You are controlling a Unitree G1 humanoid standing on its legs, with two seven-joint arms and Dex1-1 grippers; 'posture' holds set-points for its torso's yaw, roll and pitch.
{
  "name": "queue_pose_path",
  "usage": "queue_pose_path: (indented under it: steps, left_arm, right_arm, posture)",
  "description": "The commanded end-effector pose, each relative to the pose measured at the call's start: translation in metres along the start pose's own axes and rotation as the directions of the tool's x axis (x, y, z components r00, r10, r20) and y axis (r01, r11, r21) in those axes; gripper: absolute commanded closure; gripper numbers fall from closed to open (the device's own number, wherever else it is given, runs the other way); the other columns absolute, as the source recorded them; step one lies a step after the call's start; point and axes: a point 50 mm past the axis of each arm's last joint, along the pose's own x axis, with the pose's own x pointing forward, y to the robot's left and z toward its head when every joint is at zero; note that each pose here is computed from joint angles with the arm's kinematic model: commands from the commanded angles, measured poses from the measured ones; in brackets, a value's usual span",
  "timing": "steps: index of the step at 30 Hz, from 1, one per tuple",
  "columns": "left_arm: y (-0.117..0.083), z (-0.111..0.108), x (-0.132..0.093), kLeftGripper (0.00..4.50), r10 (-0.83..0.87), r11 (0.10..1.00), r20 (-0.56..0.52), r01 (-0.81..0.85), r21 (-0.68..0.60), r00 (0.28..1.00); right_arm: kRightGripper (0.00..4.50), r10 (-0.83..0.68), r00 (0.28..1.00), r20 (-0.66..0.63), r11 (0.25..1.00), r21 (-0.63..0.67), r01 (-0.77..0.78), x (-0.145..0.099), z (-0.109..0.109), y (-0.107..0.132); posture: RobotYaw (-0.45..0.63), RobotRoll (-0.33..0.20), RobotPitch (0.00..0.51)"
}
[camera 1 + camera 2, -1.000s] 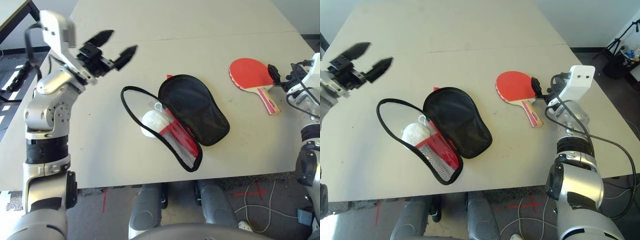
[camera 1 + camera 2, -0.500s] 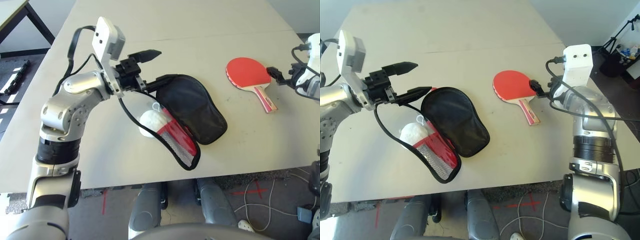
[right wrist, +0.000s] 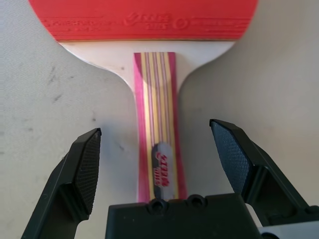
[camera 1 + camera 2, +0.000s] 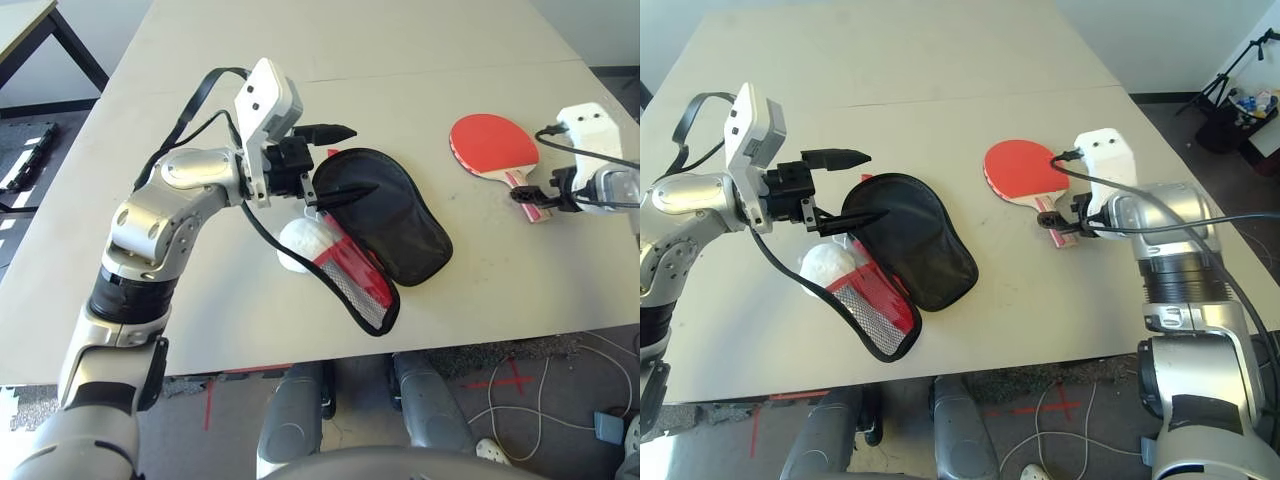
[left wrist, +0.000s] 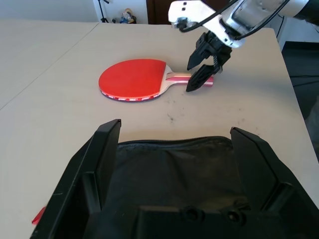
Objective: Store the ping-pong paddle in its case and zip it.
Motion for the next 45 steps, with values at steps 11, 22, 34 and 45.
queue_pose_path:
  steps: [11, 22, 34, 45]
  left_arm:
    - [-0.008, 0.000, 0.002, 0.00, -0.014, 1.000, -0.010, 0.014, 0.012, 1.000]
    - [-0.008, -0.003, 0.002, 0.00, -0.014, 1.000, -0.020, 0.014, 0.010, 1.000]
    - [-0.010, -0.005, -0.002, 0.00, -0.019, 1.000, -0.040, 0.020, 0.017, 0.999]
    - [-0.016, -0.008, -0.003, 0.00, -0.016, 1.000, -0.051, 0.016, 0.011, 0.999]
  right_arm:
    - [1.77, -0.015, 0.999, -0.041, 1.000, -0.002, 0.015, 0.016, -0.005, -0.001]
    - [3.38, -0.040, 0.993, 0.115, 0.995, -0.083, 0.050, 0.005, -0.003, 0.006]
    - [3.38, 0.174, 0.904, 0.390, 0.975, -0.198, -0.102, -0.030, 0.014, 0.056]
    - [3.38, 0.382, 0.853, 0.356, 0.917, -0.263, -0.301, -0.047, 0.004, 0.139]
  posture:
    - [-0.07, 0.000, 0.209]
    - [-0.07, 0.000, 0.212]
    - [-0.07, 0.000, 0.213]
    - [-0.06, 0.000, 0.232]
